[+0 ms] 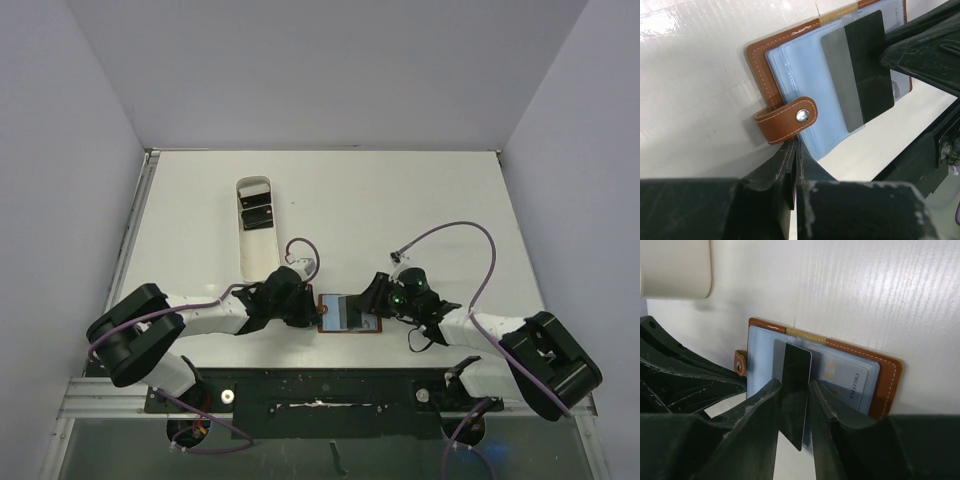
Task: Put the credit cards into the card holder
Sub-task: Insert the credit card into the card holder.
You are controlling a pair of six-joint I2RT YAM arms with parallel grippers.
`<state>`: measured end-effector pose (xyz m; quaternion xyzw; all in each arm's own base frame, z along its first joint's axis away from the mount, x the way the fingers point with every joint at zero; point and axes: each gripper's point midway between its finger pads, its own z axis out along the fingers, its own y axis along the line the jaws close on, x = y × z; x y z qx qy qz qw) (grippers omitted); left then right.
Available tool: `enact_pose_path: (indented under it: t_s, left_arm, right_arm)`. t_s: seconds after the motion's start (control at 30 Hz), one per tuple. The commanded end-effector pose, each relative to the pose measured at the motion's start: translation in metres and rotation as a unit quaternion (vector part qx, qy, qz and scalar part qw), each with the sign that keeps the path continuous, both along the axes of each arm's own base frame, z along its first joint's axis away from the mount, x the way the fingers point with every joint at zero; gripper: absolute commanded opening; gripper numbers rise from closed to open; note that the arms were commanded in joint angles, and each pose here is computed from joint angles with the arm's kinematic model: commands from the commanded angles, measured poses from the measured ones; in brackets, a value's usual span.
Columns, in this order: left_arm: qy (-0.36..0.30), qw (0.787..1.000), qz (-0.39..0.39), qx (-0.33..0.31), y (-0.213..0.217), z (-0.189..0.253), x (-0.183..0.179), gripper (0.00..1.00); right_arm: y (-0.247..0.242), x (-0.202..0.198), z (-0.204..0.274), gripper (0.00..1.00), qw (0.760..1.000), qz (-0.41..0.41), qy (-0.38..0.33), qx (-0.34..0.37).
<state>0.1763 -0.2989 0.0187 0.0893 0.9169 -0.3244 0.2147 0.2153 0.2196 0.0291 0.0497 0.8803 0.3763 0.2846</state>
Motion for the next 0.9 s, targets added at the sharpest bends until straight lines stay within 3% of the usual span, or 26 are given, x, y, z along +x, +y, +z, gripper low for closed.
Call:
enact_pose_path:
  t_s: [0.0,0.23,0.87]
  left_arm:
    - [-0.016,1.0,0.0,-0.007,0.0,0.006,-0.001,0.0]
    - [-0.026,1.0,0.002,-0.015,-0.001,0.01,0.002,0.0]
    - [-0.03,0.999,-0.003,-0.018,-0.003,0.009,0.002,0.0]
  right_arm:
    - [-0.016,0.0,-0.002,0.32,0.998,-0.011,0.008,-0.066]
    - [-0.008,-0.002,0.007,0.41,0.995,0.0,-0.001,-0.096]
    - [0.034,-0.012,0.002,0.41,0.999,0.03,0.019,-0.033]
